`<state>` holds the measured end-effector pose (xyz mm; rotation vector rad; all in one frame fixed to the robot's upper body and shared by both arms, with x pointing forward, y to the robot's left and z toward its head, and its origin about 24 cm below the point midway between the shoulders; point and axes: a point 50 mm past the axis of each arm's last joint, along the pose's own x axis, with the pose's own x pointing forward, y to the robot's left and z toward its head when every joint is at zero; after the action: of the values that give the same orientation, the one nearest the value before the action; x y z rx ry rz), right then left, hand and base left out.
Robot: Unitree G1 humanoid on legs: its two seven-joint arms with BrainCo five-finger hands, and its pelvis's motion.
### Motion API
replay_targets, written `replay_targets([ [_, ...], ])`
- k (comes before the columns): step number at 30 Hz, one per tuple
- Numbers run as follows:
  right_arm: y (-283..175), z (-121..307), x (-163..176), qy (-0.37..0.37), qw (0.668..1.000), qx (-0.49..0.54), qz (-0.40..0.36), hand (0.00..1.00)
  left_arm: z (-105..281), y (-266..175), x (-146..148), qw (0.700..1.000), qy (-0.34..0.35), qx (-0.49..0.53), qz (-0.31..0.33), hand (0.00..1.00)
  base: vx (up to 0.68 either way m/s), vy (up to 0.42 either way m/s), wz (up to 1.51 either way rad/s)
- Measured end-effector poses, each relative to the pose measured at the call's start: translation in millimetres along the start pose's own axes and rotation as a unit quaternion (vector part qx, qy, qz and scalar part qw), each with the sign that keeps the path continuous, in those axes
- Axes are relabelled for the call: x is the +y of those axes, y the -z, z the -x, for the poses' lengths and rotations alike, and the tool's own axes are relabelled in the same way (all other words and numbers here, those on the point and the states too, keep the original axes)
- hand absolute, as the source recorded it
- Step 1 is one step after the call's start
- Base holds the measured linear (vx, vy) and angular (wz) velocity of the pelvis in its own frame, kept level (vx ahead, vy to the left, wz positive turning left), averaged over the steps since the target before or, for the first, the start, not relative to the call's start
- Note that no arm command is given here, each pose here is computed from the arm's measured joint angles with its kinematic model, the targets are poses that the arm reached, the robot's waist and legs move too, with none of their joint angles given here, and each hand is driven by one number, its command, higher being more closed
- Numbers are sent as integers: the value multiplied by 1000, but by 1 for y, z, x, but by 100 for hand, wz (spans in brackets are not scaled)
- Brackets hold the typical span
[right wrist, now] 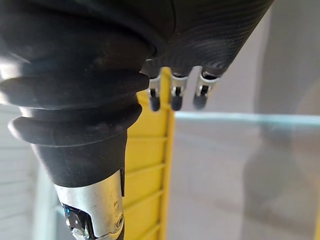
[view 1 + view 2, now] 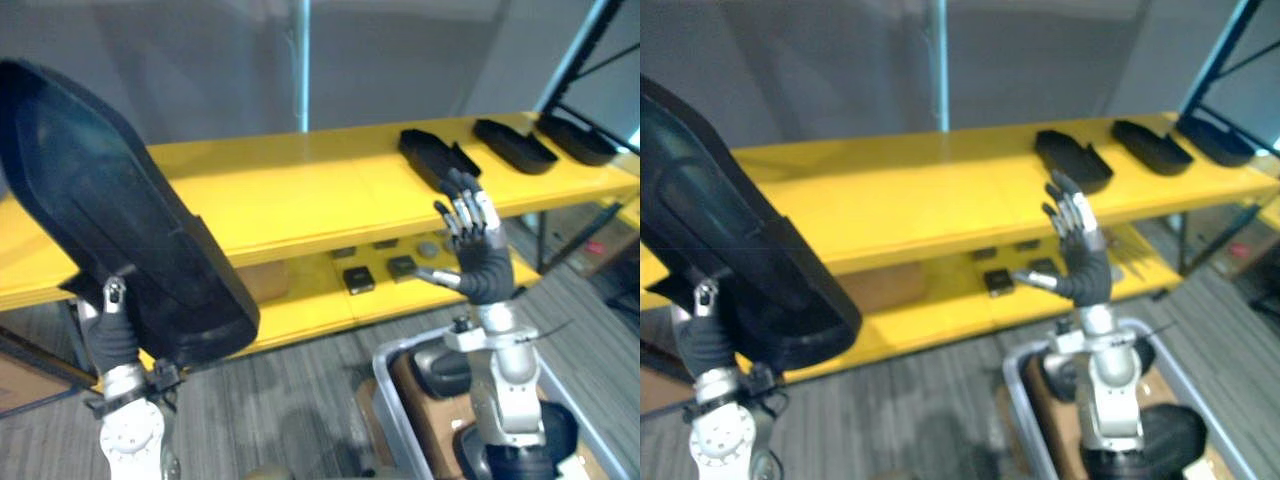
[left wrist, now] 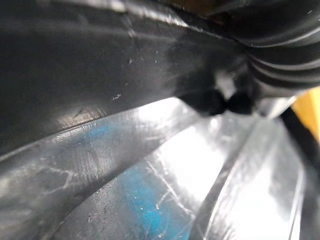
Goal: Walk over and take plastic housings, then place them on the shelf
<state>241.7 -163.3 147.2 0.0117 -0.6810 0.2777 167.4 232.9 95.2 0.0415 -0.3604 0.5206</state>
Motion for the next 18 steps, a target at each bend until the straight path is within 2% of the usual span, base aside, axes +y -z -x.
replay_targets([
  [7, 17, -7, 0, -10, 999, 39, -31, 0, -2, -1, -16, 999, 23, -6, 27, 100, 100, -54, 60],
  [12, 18, -2, -19, 29, 998, 49, -2, 0, -14, 2, -27, 998, 55, -15, 26, 100, -29, 123, 95],
  [18, 36, 5, -25, 84, 993, 81, -30, 0, -12, 8, -21, 999, 48, -3, 12, 100, -78, 60, 10],
])
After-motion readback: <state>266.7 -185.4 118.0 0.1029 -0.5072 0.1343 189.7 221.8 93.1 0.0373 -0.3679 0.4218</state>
